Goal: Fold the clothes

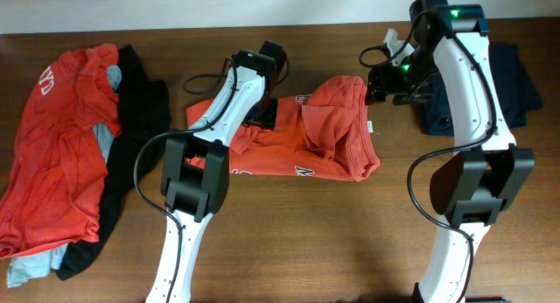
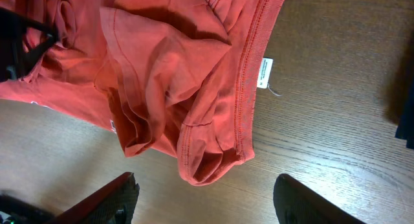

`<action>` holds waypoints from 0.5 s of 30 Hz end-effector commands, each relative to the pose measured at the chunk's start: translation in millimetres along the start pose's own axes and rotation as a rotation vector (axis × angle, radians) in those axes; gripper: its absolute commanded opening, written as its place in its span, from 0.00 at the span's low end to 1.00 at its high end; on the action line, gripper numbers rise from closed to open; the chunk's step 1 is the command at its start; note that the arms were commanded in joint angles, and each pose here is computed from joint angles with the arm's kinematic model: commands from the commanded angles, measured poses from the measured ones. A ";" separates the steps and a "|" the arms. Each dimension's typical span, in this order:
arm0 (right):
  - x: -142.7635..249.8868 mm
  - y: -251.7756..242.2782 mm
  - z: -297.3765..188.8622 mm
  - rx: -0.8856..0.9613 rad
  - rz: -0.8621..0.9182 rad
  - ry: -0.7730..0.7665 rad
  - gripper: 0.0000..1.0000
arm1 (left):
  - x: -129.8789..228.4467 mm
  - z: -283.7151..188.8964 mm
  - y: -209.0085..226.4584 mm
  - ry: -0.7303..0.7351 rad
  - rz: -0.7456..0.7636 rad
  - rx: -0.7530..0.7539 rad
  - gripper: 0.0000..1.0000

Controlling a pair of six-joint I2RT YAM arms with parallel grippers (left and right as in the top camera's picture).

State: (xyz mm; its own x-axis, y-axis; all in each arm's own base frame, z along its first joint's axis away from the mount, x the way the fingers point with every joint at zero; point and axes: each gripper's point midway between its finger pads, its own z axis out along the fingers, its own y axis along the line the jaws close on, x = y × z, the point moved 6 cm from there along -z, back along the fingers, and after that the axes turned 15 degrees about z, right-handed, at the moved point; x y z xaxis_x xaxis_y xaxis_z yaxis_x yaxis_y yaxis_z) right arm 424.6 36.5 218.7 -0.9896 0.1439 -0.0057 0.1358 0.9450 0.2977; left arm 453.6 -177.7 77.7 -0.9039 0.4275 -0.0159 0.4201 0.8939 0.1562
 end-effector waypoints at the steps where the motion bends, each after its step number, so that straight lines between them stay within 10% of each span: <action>1: 2.2 0.9 -8.4 -0.008 -0.017 -0.019 0.72 | -0.2 2.8 -6.3 0.002 -0.003 0.040 0.44; 9: 1.1 1.1 -8.4 -0.009 -0.019 -0.025 0.72 | -1.2 -7.2 -0.6 -0.002 -0.006 0.036 0.11; 15: 1.0 1.1 -8.4 -0.009 -0.019 -0.025 0.72 | -5.5 -45.0 3.3 -0.036 0.015 0.035 0.04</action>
State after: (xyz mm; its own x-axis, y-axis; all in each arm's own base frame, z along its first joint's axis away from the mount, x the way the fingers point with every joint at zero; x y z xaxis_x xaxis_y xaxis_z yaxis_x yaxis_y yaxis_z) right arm 425.9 36.5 218.8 -0.9905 0.1367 -0.0147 0.1262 0.9460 0.2985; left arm 449.1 -178.2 98.3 -0.9028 0.4301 0.0051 0.4270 0.8948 0.1306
